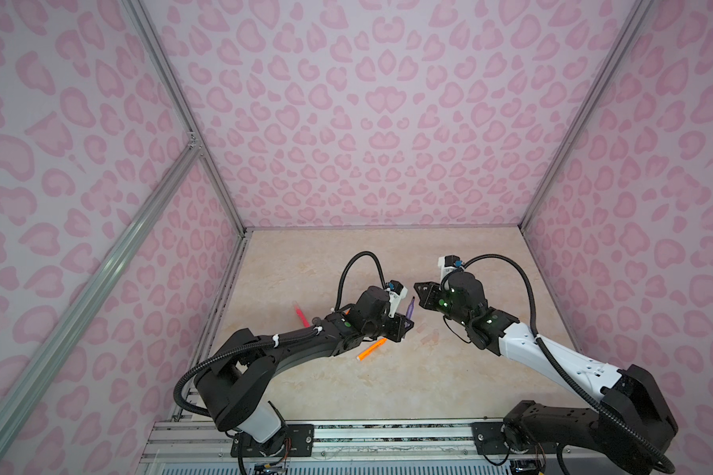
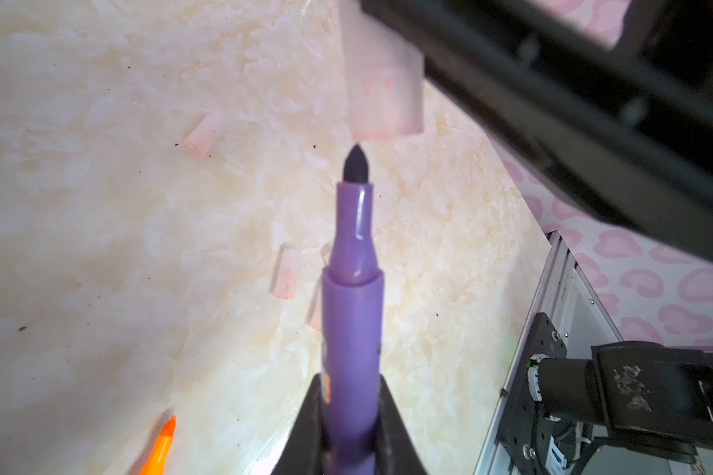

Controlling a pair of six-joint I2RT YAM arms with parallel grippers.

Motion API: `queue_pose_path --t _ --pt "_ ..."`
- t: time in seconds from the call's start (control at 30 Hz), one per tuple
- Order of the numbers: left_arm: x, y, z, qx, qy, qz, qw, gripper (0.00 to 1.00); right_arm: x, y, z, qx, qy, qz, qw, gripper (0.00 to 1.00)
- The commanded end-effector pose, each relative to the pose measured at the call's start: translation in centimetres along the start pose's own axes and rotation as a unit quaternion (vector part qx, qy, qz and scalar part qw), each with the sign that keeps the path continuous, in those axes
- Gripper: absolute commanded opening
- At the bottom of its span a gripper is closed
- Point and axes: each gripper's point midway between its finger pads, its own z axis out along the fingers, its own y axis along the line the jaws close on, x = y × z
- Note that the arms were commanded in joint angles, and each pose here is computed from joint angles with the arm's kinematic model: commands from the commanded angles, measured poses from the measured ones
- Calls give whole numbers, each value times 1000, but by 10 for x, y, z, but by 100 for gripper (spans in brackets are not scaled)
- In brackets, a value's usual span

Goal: Insert the pens into the pen caps
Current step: 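Bring the held cap over the purple marker tip with the right gripper, then push the cap down onto the marker tip with the right gripper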

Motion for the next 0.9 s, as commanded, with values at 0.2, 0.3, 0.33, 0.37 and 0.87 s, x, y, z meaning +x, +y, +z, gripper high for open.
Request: queue_pose_path --t 0.2,0.3,0.33,0.37,0.87 --pt "-7 -3 -1 3 -13 9 1000 3 8 3 6 -13 14 11 1000 0" --pt "-8 -4 -2 4 -13 10 1000 3 7 1 6 -9 12 7 1000 0" --pt "-7 -3 -2 3 -14 10 1000 3 7 1 6 -8 12 6 1000 0" --pt "-7 -3 -2 1 -13 9 1000 3 7 1 6 -8 13 7 1000 0" --pt "-13 6 -12 -18 -37 -1 999 3 34 15 9 -56 26 46 997 0"
